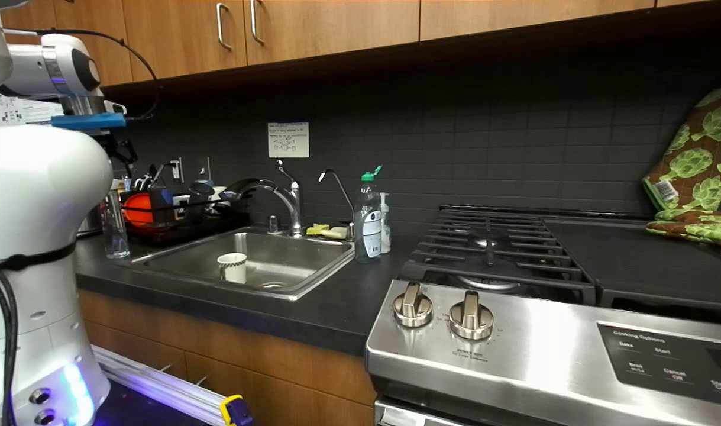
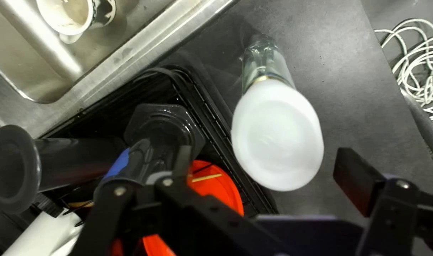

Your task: Move the water bottle to the left

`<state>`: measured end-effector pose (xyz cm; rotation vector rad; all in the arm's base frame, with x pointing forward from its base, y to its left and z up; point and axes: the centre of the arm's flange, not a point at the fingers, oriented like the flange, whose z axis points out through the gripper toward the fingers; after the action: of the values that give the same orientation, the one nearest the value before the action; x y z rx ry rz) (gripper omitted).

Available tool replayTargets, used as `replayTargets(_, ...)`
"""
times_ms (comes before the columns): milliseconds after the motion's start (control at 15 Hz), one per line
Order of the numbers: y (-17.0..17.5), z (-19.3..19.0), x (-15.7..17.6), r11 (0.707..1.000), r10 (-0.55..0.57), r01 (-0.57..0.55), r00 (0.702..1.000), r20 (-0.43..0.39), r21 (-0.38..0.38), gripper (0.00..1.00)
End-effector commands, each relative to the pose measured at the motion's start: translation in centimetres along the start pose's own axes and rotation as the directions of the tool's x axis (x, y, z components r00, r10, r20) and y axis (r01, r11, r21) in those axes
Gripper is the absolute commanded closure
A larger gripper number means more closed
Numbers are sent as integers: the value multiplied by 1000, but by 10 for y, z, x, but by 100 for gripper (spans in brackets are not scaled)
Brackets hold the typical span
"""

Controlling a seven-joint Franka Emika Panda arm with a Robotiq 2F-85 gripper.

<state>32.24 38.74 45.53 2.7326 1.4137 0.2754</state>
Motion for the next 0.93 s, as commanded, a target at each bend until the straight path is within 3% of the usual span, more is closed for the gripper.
replayTargets(0, 4, -14, 0, 1000, 18, -18, 1000, 10, -11, 0)
replayTargets(867, 18, -52, 2, 994, 79, -80, 997, 11, 68, 0)
